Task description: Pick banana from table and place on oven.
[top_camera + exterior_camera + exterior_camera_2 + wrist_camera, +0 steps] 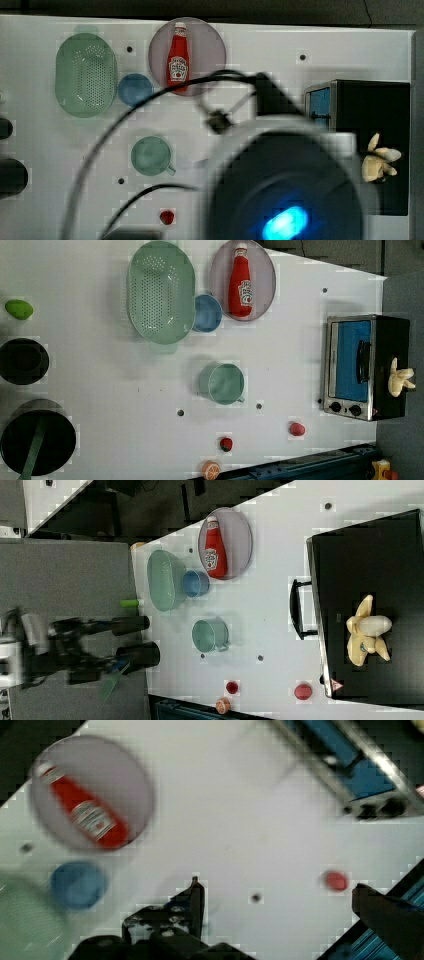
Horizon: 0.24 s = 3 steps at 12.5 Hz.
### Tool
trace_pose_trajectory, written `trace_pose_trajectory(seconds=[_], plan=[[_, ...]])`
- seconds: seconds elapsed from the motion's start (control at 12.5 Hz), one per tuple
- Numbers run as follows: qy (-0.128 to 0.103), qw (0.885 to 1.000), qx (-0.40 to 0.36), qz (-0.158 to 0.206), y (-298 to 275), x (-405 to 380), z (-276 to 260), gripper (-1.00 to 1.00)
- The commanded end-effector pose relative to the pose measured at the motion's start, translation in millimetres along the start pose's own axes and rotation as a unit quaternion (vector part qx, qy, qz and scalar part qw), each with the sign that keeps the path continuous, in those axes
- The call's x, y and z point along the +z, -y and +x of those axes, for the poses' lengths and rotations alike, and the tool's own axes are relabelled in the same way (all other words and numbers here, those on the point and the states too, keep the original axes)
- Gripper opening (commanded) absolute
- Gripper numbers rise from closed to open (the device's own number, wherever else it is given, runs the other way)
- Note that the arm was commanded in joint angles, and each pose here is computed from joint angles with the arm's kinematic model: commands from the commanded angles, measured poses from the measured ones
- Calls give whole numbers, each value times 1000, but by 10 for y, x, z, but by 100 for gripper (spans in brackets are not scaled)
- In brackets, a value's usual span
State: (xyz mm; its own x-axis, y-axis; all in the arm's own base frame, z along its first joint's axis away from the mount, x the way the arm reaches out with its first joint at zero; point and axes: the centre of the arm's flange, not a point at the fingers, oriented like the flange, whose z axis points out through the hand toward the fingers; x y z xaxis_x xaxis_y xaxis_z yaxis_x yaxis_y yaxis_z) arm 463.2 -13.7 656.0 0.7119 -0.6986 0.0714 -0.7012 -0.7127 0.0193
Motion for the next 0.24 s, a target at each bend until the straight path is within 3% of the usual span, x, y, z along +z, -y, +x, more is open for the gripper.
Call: trace_pose_trajectory(seconds=[0.08, 0.24], plan=[[24, 995, 93, -12, -267, 85, 99, 100], [24, 995, 97, -11, -300, 86, 125, 100]])
